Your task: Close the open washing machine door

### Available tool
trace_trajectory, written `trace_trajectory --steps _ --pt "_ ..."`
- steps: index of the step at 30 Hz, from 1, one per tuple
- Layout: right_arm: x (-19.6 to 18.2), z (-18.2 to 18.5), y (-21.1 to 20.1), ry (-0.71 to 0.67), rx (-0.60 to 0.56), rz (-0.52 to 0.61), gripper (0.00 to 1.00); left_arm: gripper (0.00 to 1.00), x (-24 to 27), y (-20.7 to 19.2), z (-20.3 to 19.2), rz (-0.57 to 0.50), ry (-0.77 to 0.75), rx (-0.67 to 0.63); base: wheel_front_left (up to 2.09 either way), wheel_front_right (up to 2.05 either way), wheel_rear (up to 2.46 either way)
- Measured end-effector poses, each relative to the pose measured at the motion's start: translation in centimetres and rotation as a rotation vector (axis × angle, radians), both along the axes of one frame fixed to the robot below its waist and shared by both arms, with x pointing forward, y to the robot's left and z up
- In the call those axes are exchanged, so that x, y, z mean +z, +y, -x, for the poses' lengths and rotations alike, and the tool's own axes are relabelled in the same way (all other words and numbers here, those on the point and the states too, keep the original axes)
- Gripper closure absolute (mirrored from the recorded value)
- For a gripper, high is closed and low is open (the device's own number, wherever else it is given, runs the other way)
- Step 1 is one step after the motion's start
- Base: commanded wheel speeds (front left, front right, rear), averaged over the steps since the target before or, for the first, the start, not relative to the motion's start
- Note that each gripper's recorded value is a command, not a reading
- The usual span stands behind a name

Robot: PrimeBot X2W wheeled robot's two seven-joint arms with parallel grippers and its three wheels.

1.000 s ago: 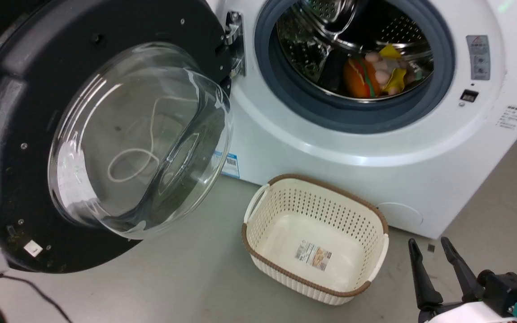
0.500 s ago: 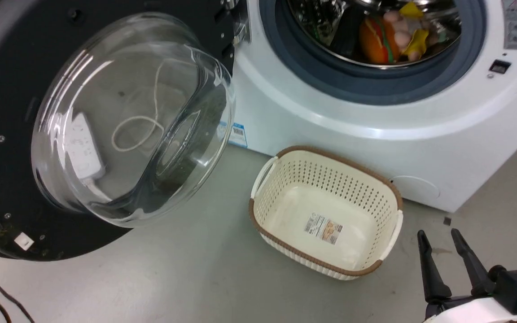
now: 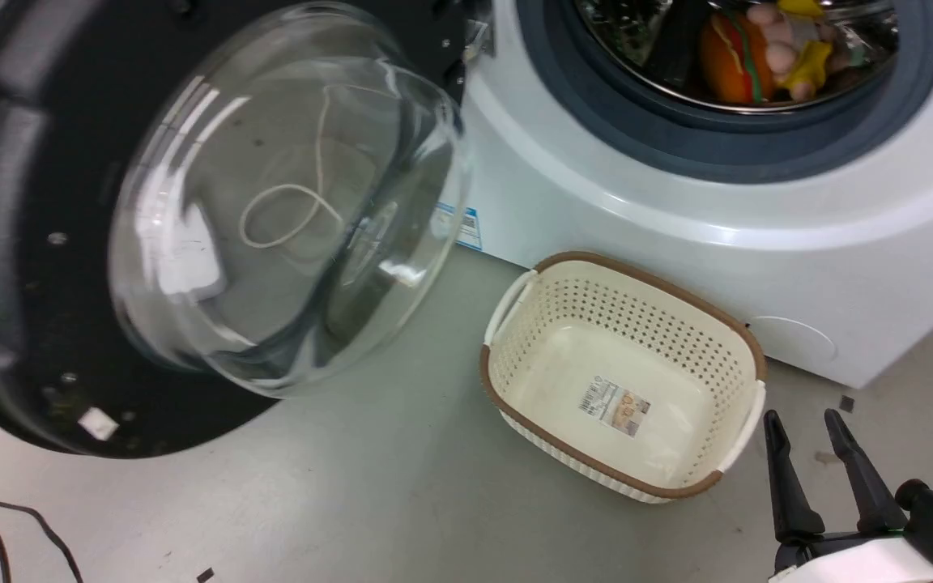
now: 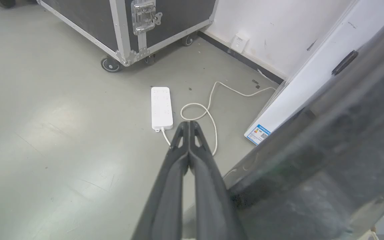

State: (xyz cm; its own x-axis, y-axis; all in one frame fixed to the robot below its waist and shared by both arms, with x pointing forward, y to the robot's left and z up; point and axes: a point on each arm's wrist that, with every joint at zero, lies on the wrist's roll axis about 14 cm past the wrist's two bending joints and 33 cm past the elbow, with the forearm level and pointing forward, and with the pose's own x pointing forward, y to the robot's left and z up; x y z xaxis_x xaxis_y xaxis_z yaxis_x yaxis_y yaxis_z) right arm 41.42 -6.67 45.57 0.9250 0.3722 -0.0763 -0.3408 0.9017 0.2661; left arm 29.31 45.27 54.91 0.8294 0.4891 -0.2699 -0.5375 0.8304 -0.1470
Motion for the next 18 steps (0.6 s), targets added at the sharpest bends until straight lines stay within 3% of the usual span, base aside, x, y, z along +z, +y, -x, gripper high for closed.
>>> trace_trajectory --steps 4,18 --pt "0.1 0.0 0.7 -0.006 0.015 -0.02 0.0 1.0 -0.6 -1.8 0.5 0.078 0.042 -0.08 0.0 0.0 0.0" --pt "0.4 0.2 1.0 -0.017 0.007 -0.062 0.0 1.0 -0.6 -13.6 0.5 0.114 0.135 -0.526 0.0 0.0 0.0"
